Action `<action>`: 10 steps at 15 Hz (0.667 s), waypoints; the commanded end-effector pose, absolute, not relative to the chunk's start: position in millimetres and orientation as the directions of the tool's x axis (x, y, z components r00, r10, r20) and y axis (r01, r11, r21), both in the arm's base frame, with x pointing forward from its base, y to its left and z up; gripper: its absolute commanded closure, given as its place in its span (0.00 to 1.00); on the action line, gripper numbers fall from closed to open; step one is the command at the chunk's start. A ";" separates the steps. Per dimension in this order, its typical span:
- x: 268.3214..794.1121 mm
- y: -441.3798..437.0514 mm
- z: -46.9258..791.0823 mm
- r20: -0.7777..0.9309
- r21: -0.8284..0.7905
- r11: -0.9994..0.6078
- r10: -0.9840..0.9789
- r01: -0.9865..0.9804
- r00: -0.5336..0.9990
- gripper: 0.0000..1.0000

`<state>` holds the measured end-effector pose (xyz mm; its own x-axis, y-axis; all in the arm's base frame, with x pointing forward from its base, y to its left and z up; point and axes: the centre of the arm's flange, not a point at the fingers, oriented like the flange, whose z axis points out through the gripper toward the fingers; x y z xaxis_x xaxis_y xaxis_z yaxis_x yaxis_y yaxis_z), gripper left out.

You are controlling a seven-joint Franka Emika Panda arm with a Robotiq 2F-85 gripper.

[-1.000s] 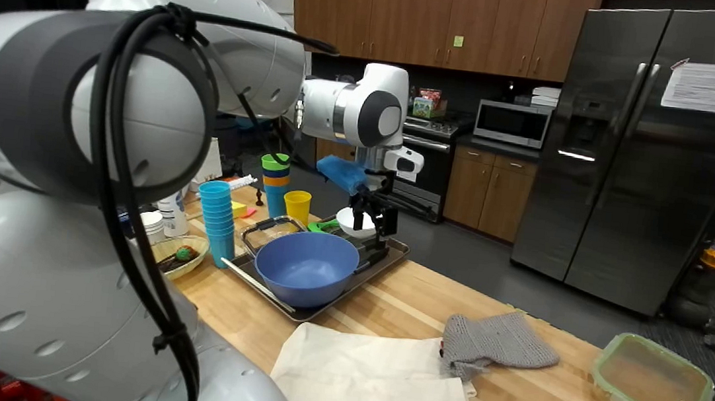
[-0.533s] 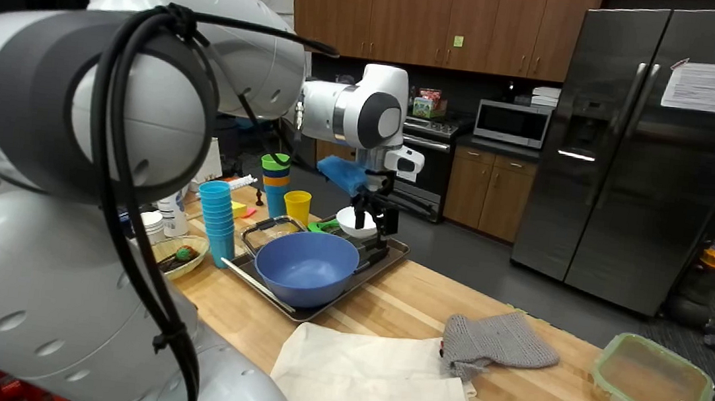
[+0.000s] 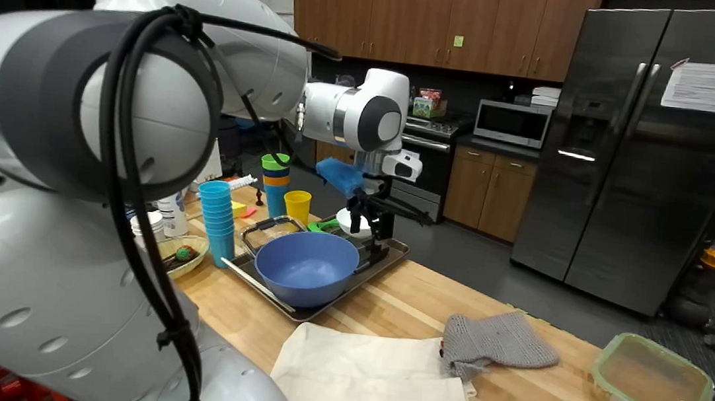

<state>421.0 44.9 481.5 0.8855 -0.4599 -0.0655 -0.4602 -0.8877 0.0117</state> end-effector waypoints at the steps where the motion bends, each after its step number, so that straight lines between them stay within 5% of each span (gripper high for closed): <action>1: 417.5 46.2 480.7 -0.099 0.018 -0.894 -0.446 -0.447 0.889 0.00; 10: 417.0 46.9 479.9 -0.107 0.020 -0.896 -0.443 -0.443 0.890 0.00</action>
